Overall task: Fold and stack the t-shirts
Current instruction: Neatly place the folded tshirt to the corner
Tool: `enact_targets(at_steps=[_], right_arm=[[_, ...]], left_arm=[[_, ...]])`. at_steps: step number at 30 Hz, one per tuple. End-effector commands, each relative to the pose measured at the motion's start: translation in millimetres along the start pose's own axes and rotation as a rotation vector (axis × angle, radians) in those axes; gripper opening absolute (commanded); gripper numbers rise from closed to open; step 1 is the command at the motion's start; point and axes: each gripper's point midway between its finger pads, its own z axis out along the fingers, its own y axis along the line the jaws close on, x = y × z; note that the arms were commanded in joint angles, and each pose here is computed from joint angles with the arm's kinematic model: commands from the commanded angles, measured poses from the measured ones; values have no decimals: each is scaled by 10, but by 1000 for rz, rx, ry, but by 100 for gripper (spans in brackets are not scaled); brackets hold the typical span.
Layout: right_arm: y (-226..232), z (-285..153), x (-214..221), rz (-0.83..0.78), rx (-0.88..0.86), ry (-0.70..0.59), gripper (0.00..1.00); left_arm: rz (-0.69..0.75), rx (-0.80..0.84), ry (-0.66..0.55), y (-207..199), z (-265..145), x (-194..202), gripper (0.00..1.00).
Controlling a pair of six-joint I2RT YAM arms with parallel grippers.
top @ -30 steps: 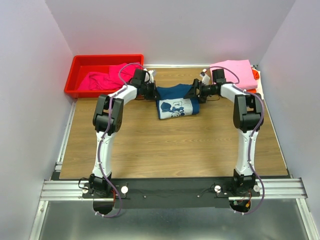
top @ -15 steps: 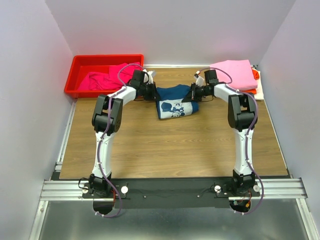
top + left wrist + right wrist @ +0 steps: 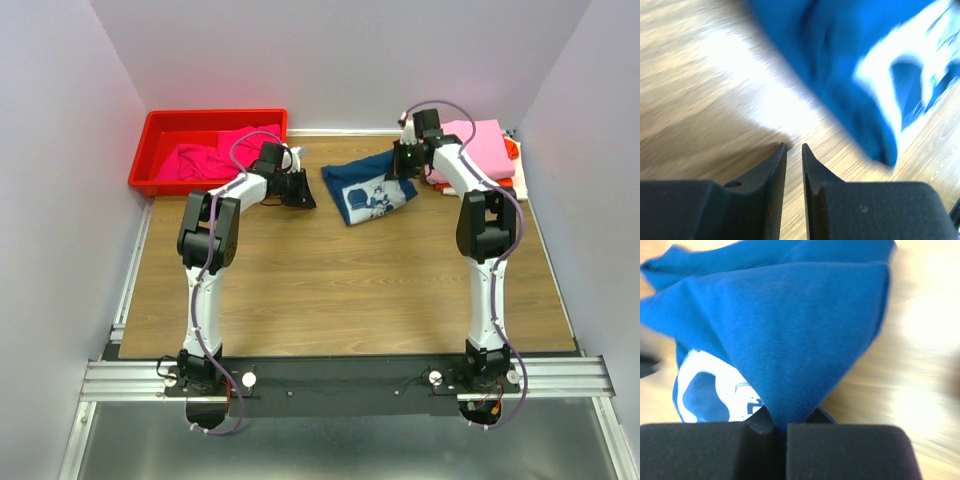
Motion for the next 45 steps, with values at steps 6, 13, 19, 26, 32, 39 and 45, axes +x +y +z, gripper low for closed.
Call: enact_targets(at_steps=[6,13,19,26,32,39,45], right_arm=[[-748,-675,-669,-187,422,-107,0],[-965,-1065,-1071,-210,511,-211,0],[-1009,-1464,-1413,-209,512,-324,1],[-1099,-1695,-1554,-190,506,-381,0],[-1262,-1943,-1553,-166,532,-398,0],[-1365,-2130,-1563,-151,562,-415,0],[-1490,-2252,-1517,-126,592,-414,0]], left_arm=[[-27,-57,37,161,-155,187,27],[-31,-70,55,174,-196,271,27],[-41,-82,77,217,-201,387,26],[-47,-84,95,238,-193,457,26],[-45,-87,99,231,-200,453,26],[-44,-88,103,235,-201,466,25],[-42,-87,99,219,-216,446,25]])
